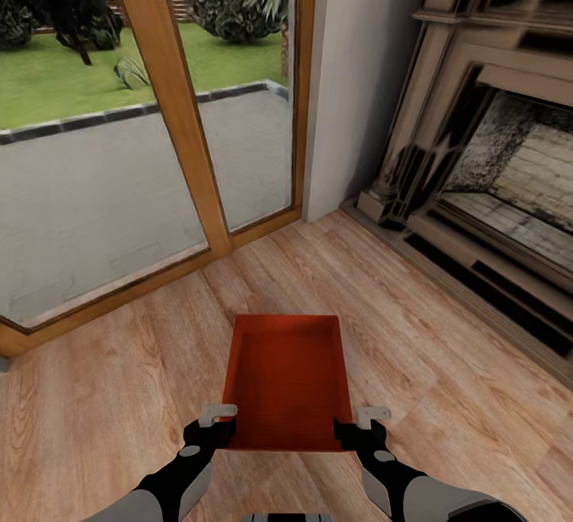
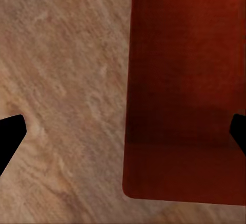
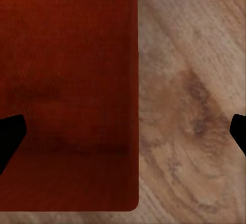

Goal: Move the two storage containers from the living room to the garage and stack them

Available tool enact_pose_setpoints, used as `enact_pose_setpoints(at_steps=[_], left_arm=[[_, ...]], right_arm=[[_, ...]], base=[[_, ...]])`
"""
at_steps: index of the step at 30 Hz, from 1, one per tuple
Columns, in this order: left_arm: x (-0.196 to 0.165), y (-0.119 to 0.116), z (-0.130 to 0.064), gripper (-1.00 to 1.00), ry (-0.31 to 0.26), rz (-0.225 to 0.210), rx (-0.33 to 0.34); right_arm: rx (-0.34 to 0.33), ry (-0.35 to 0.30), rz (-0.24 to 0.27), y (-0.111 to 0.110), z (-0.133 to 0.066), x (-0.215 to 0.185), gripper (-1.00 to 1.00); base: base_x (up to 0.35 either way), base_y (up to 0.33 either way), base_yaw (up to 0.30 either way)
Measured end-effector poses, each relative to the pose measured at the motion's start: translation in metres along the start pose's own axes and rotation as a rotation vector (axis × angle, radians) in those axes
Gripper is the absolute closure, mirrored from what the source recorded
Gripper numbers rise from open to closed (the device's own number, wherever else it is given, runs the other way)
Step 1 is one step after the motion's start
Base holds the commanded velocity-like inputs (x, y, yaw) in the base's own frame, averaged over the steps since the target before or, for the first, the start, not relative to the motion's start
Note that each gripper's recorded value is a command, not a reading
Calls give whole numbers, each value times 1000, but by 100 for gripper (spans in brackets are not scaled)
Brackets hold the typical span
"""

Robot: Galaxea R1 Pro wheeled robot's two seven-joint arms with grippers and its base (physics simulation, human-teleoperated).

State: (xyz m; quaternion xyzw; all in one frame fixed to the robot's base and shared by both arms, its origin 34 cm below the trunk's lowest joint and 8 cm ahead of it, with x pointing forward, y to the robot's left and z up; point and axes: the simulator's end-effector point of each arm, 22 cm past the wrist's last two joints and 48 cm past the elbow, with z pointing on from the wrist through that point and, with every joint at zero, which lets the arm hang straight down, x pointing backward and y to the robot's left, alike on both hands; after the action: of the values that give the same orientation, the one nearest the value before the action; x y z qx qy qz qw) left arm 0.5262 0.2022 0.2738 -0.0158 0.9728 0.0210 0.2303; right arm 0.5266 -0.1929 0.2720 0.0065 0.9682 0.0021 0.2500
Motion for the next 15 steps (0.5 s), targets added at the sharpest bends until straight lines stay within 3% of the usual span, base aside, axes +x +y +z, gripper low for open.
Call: enact_pose_setpoints(at_steps=[15], left_arm=[[19,0,26,-100,-3,0,-1]], right_arm=[[0,-3,1,0,25,20,-100]], base=[[0,0,0]])
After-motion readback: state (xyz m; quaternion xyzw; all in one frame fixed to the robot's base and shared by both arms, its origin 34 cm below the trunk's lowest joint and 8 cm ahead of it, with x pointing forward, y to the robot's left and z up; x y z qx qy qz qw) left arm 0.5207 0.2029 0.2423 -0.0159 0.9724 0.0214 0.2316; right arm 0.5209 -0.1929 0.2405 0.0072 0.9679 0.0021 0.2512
